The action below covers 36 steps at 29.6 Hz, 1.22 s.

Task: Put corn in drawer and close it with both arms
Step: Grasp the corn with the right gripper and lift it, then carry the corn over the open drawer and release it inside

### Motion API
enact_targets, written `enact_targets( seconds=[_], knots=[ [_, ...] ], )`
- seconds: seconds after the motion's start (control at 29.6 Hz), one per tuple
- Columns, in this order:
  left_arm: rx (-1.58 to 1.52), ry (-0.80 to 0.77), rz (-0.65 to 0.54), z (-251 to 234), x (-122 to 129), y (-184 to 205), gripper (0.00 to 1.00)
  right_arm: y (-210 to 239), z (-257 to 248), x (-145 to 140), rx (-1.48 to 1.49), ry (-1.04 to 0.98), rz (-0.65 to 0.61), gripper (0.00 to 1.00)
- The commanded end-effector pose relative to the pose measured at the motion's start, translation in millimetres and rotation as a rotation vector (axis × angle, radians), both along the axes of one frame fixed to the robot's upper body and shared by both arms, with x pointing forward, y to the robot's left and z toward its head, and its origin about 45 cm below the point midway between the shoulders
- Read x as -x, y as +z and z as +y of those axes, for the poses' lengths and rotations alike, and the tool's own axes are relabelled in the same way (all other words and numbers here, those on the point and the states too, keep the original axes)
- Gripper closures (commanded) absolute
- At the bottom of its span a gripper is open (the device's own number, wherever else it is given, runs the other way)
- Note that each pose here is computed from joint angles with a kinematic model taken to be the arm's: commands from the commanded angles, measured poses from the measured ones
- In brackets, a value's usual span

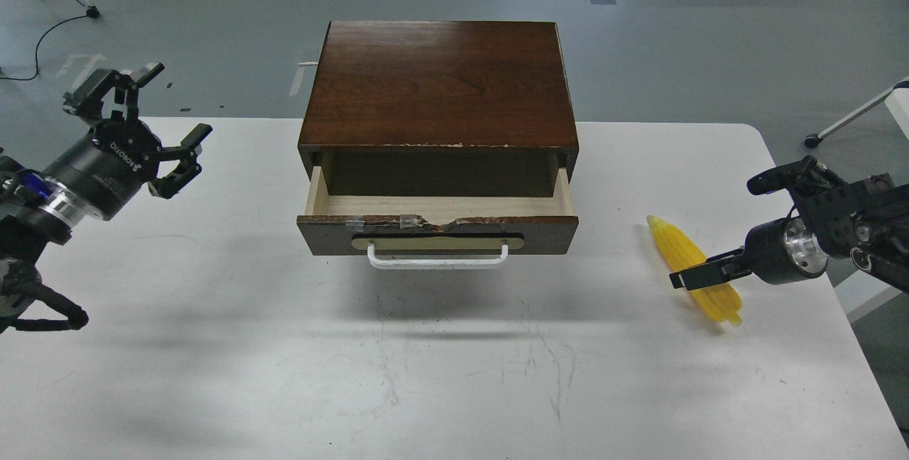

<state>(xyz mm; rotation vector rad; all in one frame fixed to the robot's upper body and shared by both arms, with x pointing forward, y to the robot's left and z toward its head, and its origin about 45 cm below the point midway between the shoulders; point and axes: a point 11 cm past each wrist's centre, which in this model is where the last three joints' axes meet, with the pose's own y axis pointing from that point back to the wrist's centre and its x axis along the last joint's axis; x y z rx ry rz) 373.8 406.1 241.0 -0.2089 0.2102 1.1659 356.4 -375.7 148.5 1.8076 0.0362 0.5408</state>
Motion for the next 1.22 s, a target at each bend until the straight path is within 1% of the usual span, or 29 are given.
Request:
enact_targets(
  seconds=[0.0, 0.03, 0.07, 0.1, 0.14, 0.2, 0.34, 0.41, 0.44, 0.51, 0.54, 0.57, 0.61, 0.68, 0.71, 0.74, 0.78, 0.88, 0.91, 1.01, 1.05, 1.11, 1.18],
  knots=[
    [0.000, 0.000, 0.000, 0.1, 0.0, 0.1, 0.01, -1.8, 1.9, 0.7, 0.001, 0.006, 0.005, 0.16],
    [0.000, 0.000, 0.000, 0.1, 0.0, 0.1, 0.01, -1.8, 1.9, 0.7, 0.001, 0.006, 0.005, 0.21],
    [0.000, 0.000, -0.002, 0.0, -0.4, 0.7, 0.01, -3.1, 0.7, 2.2, 0.009, 0.009, 0.011, 0.38],
    [0.000, 0.000, 0.000, 0.1, 0.0, 0.1, 0.01, -4.3, -0.9, 3.7, 0.018, 0.012, 0.018, 0.59],
    [0.000, 0.000, 0.000, 0.1, 0.0, 0.1, 0.01, -4.5, -1.4, 4.1, 0.021, 0.013, 0.020, 0.70],
    [0.000, 0.000, 0.000, 0.1, 0.0, 0.1, 0.01, -3.9, -1.9, 4.4, 0.022, 0.014, 0.020, 0.86],
    [-0.007, -0.004, 0.000, -0.3, 0.2, -0.2, 0.01, 1.2, -1.7, 1.4, 0.020, 0.015, 0.009, 0.92],
    [-0.014, -0.007, 0.000, -0.7, 0.3, -0.5, 0.01, 21.9, 7.9, -15.3, 0.004, 0.030, -0.043, 0.92],
    [-0.013, -0.007, -0.001, -0.6, 0.2, -0.1, 0.01, 39.7, 18.3, -27.0, -0.010, 0.052, -0.081, 0.92],
    [-0.013, -0.007, -0.001, -0.6, 0.2, -0.1, 0.01, 61.3, 32.1, -39.6, -0.028, 0.082, -0.127, 0.92],
    [-0.014, -0.006, -0.002, 0.0, 0.2, 0.2, 0.01, 90.4, 46.0, -54.8, -0.047, 0.109, -0.189, 0.92],
    [-0.014, -0.008, -0.003, -0.7, -0.1, 1.0, 0.01, 105.2, 52.0, -61.4, -0.057, 0.117, -0.218, 0.92],
    [-0.013, -0.007, -0.005, -0.5, -0.3, 1.4, 0.01, 135.6, 65.7, -74.0, -0.086, 0.131, -0.278, 0.91],
    [-0.013, -0.006, -0.006, -0.4, -0.4, 1.8, 0.01, 169.5, 82.8, -85.2, -0.122, 0.150, -0.340, 0.91],
    [-0.014, -0.006, -0.006, 0.2, -0.4, 2.1, 0.01, 199.8, 100.4, -91.5, -0.158, 0.174, -0.391, 0.91],
    [-0.014, -0.006, -0.006, 0.2, -0.4, 2.1, 0.01, 211.0, 110.6, -92.6, -0.171, 0.194, -0.408, 0.91],
    [-0.017, -0.003, -0.006, 1.8, -0.2, 2.6, 0.01, 234.0, 140.3, -93.8, -0.196, 0.258, -0.440, 0.90],
    [-0.027, 0.002, -0.008, 5.9, 0.5, 5.3, 0.01, 262.6, 197.9, -85.3, -0.180, 0.414, -0.469, 0.90],
    [-0.028, 0.001, -0.009, 6.0, 0.6, 5.7, 0.01, 267.0, 207.7, -82.3, -0.168, 0.446, -0.473, 0.90],
    [-0.039, 0.002, -0.009, 8.6, 1.5, 7.6, 0.01, 269.2, 239.4, -67.1, -0.137, 0.555, -0.457, 0.89],
    [-0.047, 0.003, -0.010, 10.7, 2.0, 8.8, 0.01, 268.6, 253.2, -57.5, -0.125, 0.608, -0.445, 0.89],
    [-0.053, 0.004, -0.009, 12.5, 2.8, 9.6, 0.01, 265.0, 265.0, -47.8, -0.107, 0.661, -0.429, 0.89],
    [-0.054, 0.005, -0.010, 13.1, 2.9, 9.9, 0.01, 251.6, 275.1, -38.3, -0.068, 0.719, -0.394, 0.89]
  ],
)
